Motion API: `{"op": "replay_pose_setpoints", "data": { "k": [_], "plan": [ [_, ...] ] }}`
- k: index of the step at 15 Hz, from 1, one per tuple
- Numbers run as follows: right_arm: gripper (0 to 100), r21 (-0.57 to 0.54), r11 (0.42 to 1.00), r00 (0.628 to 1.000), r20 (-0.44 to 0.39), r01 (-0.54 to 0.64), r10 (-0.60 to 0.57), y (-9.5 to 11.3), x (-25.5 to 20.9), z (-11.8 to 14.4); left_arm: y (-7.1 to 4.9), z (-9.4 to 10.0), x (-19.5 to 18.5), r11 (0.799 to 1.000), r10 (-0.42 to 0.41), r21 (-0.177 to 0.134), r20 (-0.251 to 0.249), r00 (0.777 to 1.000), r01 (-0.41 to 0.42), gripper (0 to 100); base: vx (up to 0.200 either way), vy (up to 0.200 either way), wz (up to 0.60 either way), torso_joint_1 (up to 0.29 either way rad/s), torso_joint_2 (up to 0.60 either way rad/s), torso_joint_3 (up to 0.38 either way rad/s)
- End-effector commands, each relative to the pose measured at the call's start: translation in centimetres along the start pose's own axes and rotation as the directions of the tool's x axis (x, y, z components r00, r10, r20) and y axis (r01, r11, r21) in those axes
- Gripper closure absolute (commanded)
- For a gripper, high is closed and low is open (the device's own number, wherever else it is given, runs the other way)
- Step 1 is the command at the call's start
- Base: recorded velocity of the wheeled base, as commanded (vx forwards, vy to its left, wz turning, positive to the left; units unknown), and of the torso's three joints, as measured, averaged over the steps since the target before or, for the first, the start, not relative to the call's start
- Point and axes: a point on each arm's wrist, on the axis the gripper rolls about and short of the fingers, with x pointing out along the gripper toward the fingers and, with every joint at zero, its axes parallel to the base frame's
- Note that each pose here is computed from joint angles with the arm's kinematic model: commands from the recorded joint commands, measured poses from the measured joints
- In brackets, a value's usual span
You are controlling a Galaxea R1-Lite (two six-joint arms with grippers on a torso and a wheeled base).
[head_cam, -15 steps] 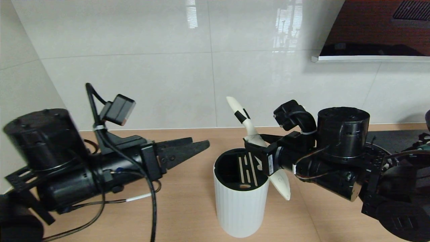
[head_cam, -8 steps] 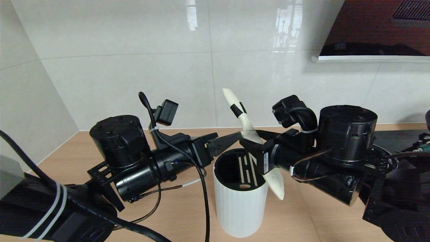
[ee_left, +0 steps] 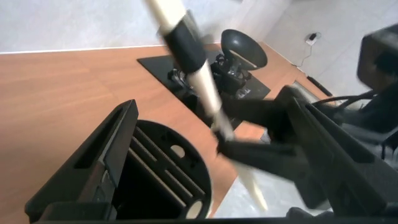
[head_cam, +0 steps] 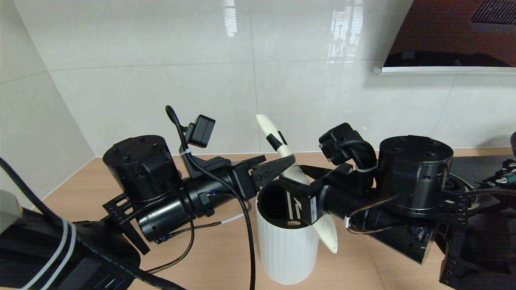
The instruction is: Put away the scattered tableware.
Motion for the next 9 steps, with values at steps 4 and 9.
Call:
{"op": "replay_pose_setpoints", "data": {
  "k": [4, 9],
  "plan": [
    [100, -0.006, 0.999, 0.999, -0.012, -0.042, 0.042, 1.3, -0.5, -0.4, -0.3, 0.5, -0.1, 1.000, -0.010, 0.007, 0.017, 1.000, 0.010, 0, 0.000, 0.000, 0.00, 0.000, 0.00, 0.000],
    [100, -0.011, 0.998, 0.998, -0.026, -0.060, 0.060, 1.8, -0.7, -0.8, -0.2, 0.4, -0.1, 1.000, -0.006, 0.009, 0.014, 1.000, 0.006, 0, 0.000, 0.000, 0.00, 0.000, 0.00, 0.000]
  ]
}}
